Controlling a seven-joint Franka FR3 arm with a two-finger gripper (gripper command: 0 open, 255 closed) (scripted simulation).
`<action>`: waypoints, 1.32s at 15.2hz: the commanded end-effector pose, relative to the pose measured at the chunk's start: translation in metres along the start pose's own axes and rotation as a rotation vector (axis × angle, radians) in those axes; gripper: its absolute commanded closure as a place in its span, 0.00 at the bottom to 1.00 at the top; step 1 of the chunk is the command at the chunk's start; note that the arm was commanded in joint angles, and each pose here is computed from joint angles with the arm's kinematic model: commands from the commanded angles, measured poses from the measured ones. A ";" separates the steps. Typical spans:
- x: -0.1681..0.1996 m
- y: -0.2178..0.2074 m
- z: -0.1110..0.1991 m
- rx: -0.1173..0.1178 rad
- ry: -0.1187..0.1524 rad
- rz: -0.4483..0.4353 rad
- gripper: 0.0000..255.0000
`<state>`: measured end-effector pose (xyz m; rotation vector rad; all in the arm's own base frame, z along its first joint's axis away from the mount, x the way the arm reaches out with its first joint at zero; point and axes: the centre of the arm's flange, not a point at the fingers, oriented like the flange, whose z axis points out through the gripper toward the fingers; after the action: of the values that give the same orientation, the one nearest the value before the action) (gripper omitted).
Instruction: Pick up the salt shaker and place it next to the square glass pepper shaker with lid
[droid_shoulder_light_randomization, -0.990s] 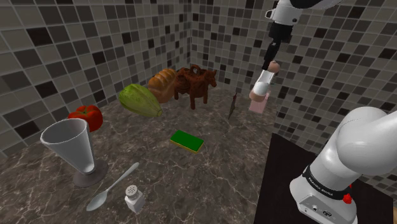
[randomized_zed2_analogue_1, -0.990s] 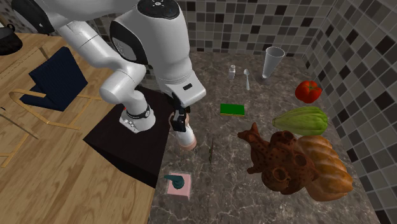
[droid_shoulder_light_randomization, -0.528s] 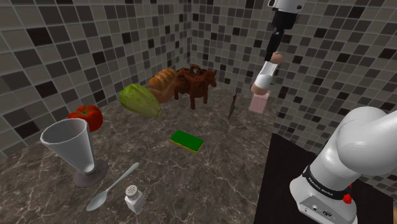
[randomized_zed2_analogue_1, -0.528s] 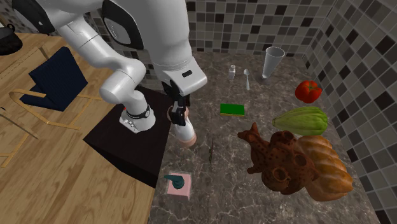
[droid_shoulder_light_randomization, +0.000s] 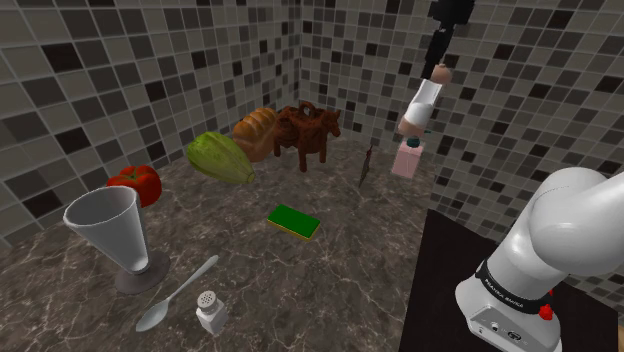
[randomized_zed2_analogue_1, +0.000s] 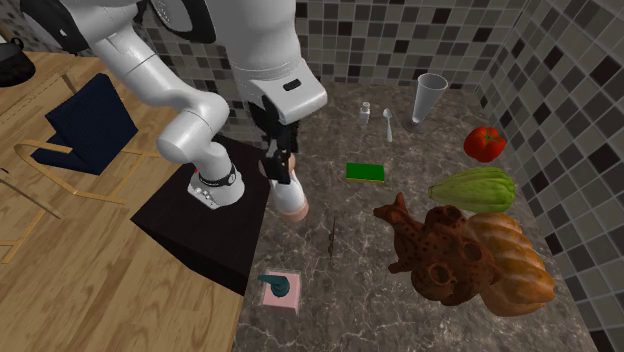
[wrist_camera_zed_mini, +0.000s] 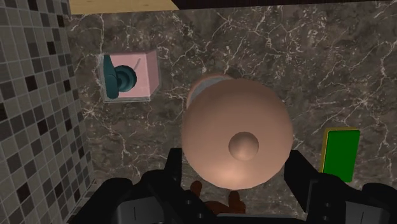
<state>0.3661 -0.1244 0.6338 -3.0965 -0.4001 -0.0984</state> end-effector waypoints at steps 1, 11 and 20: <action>0.001 0.001 -0.010 0.000 0.000 0.000 1.00; 0.009 -0.091 -0.023 0.000 0.000 0.000 1.00; 0.019 -0.210 -0.021 0.000 0.000 0.000 1.00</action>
<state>0.3359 0.0688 0.6592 -3.0964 -0.4020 -0.0984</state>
